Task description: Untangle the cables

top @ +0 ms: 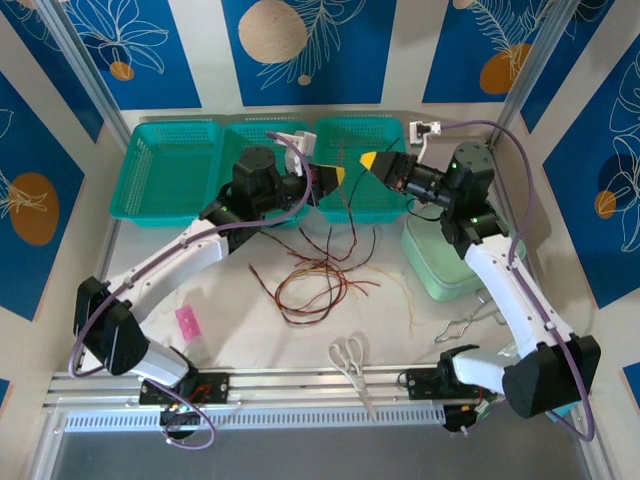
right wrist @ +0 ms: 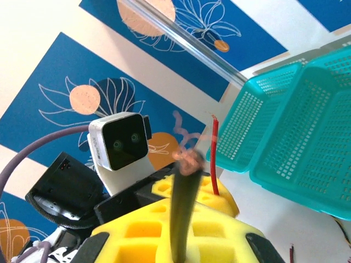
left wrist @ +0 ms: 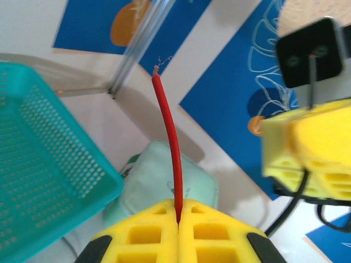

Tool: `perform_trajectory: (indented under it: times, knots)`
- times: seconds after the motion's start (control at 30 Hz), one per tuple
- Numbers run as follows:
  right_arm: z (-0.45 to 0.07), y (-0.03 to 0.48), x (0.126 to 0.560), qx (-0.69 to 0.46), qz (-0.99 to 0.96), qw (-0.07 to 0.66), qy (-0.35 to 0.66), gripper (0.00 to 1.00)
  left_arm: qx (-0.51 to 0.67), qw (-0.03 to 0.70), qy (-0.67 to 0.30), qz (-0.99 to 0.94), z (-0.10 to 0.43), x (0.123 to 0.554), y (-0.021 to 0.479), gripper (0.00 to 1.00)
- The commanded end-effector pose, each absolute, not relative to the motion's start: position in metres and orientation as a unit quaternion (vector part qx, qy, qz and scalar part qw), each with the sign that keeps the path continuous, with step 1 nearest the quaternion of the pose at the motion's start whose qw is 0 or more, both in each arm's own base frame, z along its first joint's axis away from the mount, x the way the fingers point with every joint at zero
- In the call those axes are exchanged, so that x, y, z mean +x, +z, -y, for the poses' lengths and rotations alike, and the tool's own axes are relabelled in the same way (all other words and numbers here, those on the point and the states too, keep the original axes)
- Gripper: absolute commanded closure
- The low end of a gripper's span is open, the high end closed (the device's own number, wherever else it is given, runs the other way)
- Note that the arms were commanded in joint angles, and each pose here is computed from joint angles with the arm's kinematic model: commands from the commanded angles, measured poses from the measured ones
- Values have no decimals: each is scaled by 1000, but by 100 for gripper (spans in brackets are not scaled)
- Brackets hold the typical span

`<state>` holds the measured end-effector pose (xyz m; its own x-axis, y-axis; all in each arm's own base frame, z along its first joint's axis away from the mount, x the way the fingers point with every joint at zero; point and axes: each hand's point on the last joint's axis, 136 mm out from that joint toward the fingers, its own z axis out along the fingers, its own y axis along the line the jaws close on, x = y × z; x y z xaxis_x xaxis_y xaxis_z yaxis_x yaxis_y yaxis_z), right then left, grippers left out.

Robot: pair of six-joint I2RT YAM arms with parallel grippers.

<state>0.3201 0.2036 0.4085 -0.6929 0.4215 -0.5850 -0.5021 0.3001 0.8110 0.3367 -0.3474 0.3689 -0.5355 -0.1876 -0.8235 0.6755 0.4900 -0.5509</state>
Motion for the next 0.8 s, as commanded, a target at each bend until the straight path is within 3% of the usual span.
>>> perform_trajectory:
  times: [0.0,0.47,0.77]
  knots:
    - [-188,434,306,-31,-705,428,564,100,163,509,-410,-739,313,335,407,100]
    - [-93,477,297,129,-693,570,422,100,74,670,-134,-726,166,320,507,100]
    - [-39,516,288,195,-660,644,334,100,-26,714,34,-699,65,307,552,100]
